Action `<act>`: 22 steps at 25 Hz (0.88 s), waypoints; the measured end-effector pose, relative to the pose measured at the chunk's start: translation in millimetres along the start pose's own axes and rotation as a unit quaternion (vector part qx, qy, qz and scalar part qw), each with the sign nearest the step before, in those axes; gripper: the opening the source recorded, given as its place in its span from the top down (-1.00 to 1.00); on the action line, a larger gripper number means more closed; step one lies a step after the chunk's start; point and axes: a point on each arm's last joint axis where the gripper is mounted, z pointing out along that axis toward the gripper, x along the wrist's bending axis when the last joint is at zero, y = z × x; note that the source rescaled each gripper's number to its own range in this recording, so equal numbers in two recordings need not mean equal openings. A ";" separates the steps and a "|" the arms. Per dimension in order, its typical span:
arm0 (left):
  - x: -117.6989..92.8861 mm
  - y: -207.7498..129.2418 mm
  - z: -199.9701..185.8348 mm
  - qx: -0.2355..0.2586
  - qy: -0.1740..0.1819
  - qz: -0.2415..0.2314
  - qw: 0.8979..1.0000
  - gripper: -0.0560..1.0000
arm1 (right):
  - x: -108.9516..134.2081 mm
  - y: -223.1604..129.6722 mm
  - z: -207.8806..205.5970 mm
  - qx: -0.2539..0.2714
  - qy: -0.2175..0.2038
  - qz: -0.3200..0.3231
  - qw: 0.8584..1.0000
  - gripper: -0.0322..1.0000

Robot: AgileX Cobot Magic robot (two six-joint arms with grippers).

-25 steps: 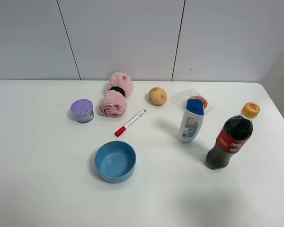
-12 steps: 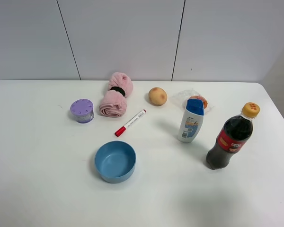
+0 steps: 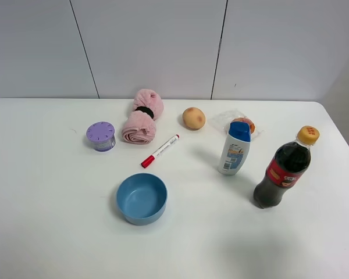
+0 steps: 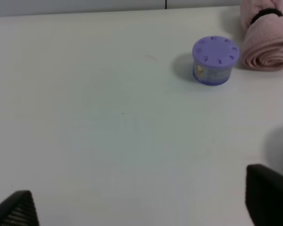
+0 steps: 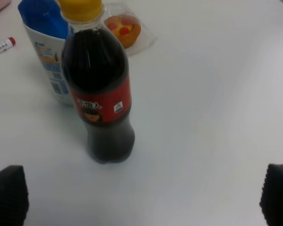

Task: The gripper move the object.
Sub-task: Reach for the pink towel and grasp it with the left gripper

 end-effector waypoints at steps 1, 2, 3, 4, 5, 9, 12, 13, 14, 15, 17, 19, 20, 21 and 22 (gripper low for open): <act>0.0 0.0 0.0 0.000 0.000 0.000 1.000 -0.73 | 0.0 0.0 0.0 0.000 0.000 0.000 1.000 -1.00; 0.0 0.0 0.0 0.000 0.000 0.000 1.000 -0.84 | 0.0 0.0 0.0 0.000 0.000 0.000 1.000 -1.00; -0.1 0.0 0.0 0.000 0.000 0.000 1.000 -0.90 | 0.0 0.0 0.0 0.000 0.000 0.000 1.000 -1.00; -0.1 0.0 0.0 0.000 -0.001 0.000 1.000 -0.94 | 0.0 0.0 0.0 0.000 0.000 0.000 1.000 -1.00; -0.2 0.0 0.0 0.000 -0.001 -0.001 1.000 -0.96 | 0.0 0.0 0.0 0.000 0.000 0.000 1.000 -1.00; -0.2 0.0 0.0 0.000 -0.001 -0.001 1.000 -0.98 | 0.0 0.0 0.0 0.000 0.000 0.000 1.000 -1.00; -0.2 0.0 0.0 0.000 -0.001 -0.001 1.000 -0.98 | 0.0 0.0 0.0 0.000 0.000 0.000 1.000 -1.00; -0.2 0.0 0.0 0.000 -0.001 -0.001 1.000 -0.98 | 0.0 0.0 0.0 0.000 0.000 0.000 1.000 -1.00; -0.2 0.0 0.0 0.000 -0.001 -0.001 1.000 -0.98 | 0.0 0.0 0.0 0.000 0.000 0.000 1.000 -1.00; -0.2 0.0 0.0 0.000 -0.001 -0.001 1.000 -0.98 | 0.0 0.0 0.0 0.000 0.000 0.000 1.000 -1.00; -0.2 0.3 0.5 0.002 -0.001 -0.001 1.000 -0.98 | 0.0 0.0 0.0 0.000 0.000 0.000 1.000 -1.00; -0.1 1.5 3.0 0.011 -0.001 -0.001 1.000 -0.98 | 0.0 0.0 0.0 0.000 0.000 0.000 1.000 -1.00; 0.0 4.0 4.6 0.020 -0.002 -0.002 1.000 -0.98 | 0.0 0.0 0.0 0.000 0.000 0.000 1.000 -1.00; 0.1 7.0 4.9 0.028 -0.002 -0.002 1.000 -0.98 | 0.0 0.0 0.0 0.000 0.000 0.000 1.000 -1.00; 0.1 13.0 3.8 0.032 -0.002 -0.002 0.999 -0.98 | 0.0 0.0 0.0 0.000 0.000 0.000 1.000 -1.00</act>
